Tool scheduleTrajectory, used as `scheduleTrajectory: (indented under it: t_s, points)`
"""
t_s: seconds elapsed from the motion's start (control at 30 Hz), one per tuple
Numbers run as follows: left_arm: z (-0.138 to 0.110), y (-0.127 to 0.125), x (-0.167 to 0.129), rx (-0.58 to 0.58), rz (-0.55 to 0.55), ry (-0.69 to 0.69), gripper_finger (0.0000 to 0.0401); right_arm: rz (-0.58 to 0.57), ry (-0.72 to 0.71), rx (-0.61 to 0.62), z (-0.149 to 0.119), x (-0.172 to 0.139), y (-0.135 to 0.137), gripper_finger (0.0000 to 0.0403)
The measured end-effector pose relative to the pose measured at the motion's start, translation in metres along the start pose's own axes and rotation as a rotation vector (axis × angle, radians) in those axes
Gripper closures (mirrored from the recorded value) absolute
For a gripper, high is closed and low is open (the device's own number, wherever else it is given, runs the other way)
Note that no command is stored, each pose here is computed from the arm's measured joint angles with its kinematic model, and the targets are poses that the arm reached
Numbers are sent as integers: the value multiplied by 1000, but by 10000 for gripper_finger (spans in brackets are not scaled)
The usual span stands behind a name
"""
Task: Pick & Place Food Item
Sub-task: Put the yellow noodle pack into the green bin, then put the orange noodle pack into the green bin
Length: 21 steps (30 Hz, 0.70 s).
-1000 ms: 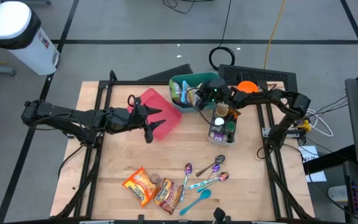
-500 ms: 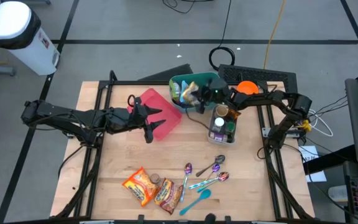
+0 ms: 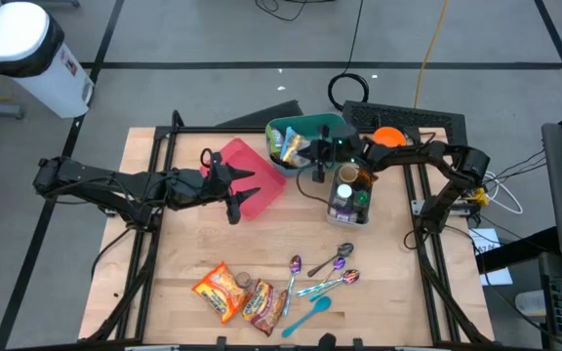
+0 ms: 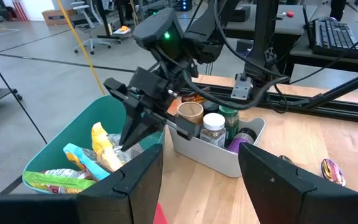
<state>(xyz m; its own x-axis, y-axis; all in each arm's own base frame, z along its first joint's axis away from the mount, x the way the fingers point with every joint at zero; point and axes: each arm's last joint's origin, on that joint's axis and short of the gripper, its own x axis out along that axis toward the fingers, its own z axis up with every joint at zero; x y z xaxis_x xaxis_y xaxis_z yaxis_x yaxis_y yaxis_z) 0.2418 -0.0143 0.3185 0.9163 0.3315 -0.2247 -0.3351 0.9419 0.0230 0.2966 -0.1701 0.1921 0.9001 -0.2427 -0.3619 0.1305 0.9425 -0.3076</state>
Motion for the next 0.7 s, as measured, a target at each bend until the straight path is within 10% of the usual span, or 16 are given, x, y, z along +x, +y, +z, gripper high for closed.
scheduleTrajectory:
  t_s: [0.7]
  points:
    - [0, 0, 0, -1, 0, 0, 183, 10, -87, 298, 34, -26, 4, 175]
